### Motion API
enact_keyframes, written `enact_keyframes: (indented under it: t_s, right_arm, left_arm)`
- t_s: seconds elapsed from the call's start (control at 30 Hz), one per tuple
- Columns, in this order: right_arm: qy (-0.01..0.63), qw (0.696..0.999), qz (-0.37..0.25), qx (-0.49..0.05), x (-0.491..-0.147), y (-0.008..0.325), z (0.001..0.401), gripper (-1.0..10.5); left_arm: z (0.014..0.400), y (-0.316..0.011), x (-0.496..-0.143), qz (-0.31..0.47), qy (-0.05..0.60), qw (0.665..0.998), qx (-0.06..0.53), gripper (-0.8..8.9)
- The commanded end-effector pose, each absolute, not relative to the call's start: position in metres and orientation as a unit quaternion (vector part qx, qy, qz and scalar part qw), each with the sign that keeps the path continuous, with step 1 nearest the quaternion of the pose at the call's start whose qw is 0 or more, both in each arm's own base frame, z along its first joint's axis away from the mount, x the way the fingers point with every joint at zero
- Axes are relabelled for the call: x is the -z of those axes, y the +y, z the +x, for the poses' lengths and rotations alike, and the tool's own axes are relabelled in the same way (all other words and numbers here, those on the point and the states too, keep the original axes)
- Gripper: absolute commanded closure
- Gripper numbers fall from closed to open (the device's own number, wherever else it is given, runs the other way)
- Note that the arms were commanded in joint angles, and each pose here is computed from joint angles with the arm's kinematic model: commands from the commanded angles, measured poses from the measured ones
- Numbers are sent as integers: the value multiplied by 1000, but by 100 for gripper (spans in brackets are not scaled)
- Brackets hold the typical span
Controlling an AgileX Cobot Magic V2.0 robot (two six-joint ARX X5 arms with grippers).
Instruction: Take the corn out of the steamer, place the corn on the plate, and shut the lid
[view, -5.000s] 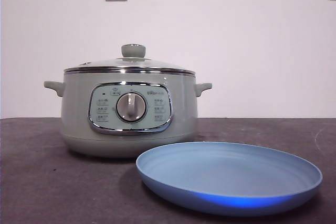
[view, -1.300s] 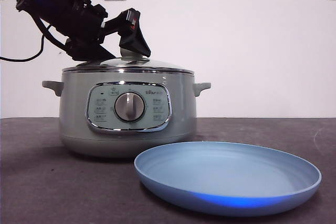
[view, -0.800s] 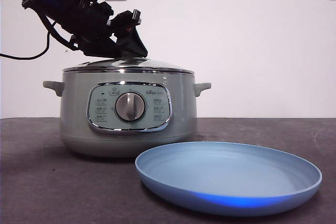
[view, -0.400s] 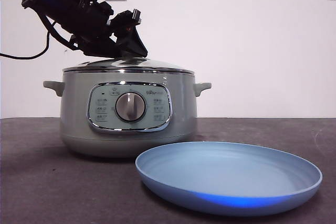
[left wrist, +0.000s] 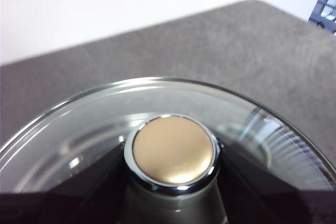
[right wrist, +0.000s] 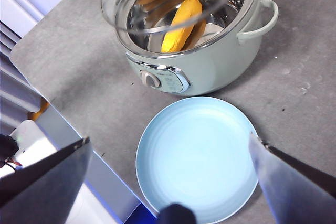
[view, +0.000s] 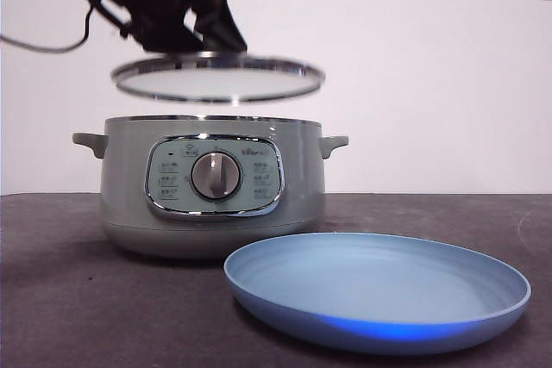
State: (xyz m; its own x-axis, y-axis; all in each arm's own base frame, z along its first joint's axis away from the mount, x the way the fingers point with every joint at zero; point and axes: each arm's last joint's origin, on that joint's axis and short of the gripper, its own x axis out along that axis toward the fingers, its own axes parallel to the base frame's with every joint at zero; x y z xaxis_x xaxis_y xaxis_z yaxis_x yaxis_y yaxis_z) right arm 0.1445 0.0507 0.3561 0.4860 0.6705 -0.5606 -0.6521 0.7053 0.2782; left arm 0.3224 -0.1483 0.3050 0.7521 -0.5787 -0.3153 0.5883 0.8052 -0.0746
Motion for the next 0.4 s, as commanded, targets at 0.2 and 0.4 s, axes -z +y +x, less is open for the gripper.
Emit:
enact_keyframes:
  t_s: [0.2, 0.4]
  right_arm:
    - [325, 863, 10, -386, -358, 51, 145, 442]
    - [325, 863, 10, -386, -358, 51, 145, 442]
  left_arm:
    - [292, -135, -364, 6, 115, 940, 320, 822]
    - [248, -116, -393, 7, 114, 941, 318, 822]
